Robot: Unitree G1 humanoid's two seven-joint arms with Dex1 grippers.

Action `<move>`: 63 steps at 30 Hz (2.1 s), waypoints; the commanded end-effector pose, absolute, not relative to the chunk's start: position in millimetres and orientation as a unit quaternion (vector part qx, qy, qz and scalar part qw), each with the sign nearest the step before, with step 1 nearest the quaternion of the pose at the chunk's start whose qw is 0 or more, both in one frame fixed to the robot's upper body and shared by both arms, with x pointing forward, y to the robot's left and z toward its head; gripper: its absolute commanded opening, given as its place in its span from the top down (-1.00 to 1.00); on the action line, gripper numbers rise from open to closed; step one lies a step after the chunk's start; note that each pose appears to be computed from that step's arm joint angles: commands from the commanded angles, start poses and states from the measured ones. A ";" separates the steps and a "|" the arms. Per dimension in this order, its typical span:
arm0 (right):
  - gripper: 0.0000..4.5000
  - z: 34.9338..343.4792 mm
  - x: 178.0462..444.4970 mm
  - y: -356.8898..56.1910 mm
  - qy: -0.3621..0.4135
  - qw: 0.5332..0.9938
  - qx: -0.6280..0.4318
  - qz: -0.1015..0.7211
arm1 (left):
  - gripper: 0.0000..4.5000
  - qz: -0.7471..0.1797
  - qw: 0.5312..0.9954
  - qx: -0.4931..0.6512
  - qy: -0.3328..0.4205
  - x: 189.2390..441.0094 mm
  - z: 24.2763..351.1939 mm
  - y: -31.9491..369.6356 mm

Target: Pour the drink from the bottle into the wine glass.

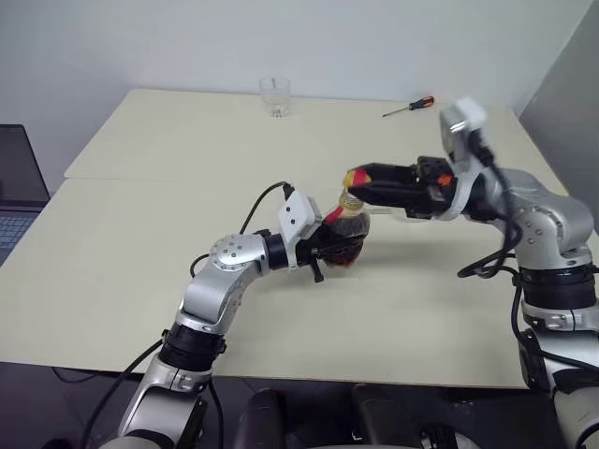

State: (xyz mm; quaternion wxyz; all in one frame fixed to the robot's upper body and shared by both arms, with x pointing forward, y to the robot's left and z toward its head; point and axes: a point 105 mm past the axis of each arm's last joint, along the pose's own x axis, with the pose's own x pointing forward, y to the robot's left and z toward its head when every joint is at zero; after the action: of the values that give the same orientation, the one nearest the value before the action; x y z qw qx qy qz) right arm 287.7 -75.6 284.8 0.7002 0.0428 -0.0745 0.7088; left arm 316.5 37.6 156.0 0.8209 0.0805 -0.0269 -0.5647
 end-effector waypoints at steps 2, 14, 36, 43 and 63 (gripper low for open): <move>0.46 306.9 272.6 -76.7 -0.110 0.684 0.078 0.717 | 0.67 -0.570 0.816 0.084 -0.051 313.6 167.9 33.4; 0.46 274.0 340.5 -174.2 -0.098 0.923 0.043 0.369 | 0.68 -0.549 0.830 0.086 -0.053 319.0 168.4 41.8; -0.10 106.5 320.0 -317.6 0.083 0.984 0.044 -0.153 | 0.68 -0.534 0.840 0.078 -0.053 325.8 169.7 43.9; -1.00 132.6 324.6 -305.3 0.060 0.993 0.024 -0.097 | 0.68 -0.530 0.843 0.079 -0.050 326.3 168.1 46.8; -1.00 221.6 267.0 -106.9 0.054 0.890 -0.051 0.450 | 0.68 -0.277 0.957 0.067 -0.057 382.7 154.1 148.4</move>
State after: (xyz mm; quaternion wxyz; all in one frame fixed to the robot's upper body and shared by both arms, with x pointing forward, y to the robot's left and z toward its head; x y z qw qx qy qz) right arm 278.0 -117.8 214.3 0.9054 -0.0358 0.0653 0.4179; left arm 375.4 138.2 127.7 0.9497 0.0549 -0.0043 -0.3084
